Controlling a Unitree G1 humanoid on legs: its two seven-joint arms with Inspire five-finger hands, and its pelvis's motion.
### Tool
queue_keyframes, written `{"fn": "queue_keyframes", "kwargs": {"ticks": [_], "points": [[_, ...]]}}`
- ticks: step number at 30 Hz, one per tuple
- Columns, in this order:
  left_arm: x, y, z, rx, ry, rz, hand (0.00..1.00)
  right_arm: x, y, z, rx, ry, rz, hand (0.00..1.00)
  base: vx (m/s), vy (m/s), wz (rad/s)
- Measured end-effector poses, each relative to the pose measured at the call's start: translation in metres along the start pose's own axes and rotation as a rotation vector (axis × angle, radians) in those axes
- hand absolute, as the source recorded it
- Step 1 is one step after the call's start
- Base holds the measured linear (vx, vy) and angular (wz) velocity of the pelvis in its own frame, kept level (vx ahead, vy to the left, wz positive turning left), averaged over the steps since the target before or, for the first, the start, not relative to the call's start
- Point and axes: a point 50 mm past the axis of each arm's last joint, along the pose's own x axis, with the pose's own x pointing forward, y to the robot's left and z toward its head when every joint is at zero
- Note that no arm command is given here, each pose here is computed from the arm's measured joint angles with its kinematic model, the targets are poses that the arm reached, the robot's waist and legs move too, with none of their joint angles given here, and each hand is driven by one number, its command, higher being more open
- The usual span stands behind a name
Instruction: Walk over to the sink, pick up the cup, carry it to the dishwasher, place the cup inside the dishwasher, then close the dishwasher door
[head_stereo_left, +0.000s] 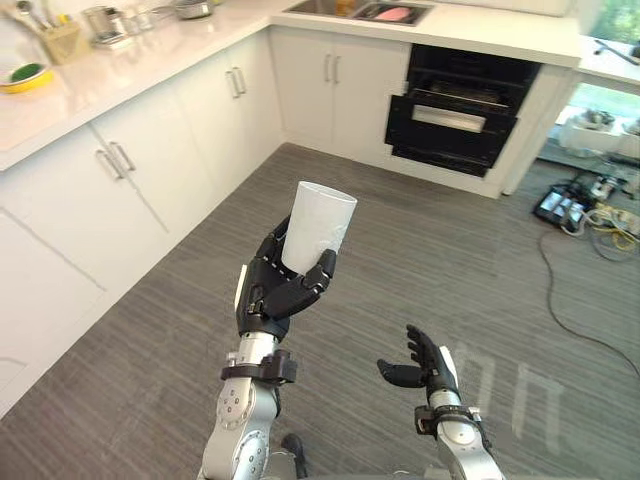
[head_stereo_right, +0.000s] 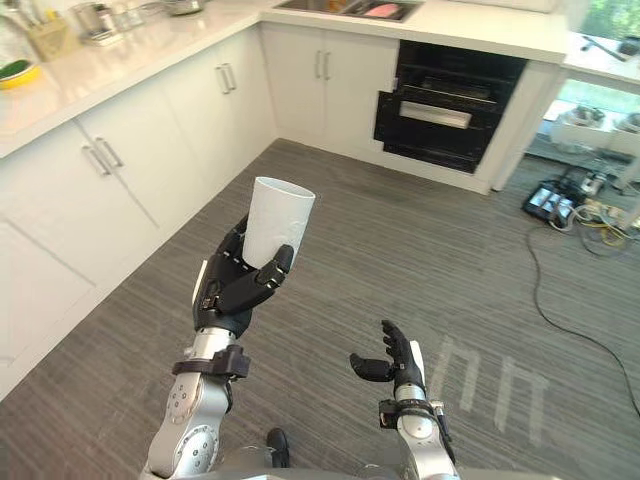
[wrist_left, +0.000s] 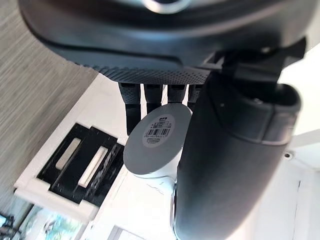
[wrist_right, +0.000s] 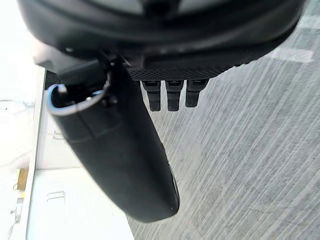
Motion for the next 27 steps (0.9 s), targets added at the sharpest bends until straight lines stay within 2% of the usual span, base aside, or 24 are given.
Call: {"fn": "queue_keyframes", "kwargs": {"ticks": [12,17,22,24,27], "points": [[-0.002,-0.005,0.0,0.007,0.011,-0.034,0.3,0.003,0.006,0.007,0.024,-0.014,0.01,0.9,0.34,0.141,0.35],[0.007,-0.02,0.0,-0.002,-0.006,-0.118,0.3,0.003,0.003,0.015,0.025,-0.051,0.009,0.9,0.49,-0.103,0.51],[0.006,-0.022,-0.014,-0.025,0.053,-0.099,0.3,-0.006,-0.007,0.018,0.011,-0.078,-0.006,0.9,0.56,-0.196,0.26],[-0.001,-0.022,-0.013,-0.043,0.054,-0.1,0.3,-0.021,-0.006,0.027,0.034,-0.14,-0.005,0.9,0.49,-0.18,-0.04],[-0.005,-0.027,-0.004,-0.061,0.017,-0.135,0.3,-0.023,-0.007,0.045,0.054,-0.229,-0.019,0.9,0.36,-0.084,-0.29]]}}
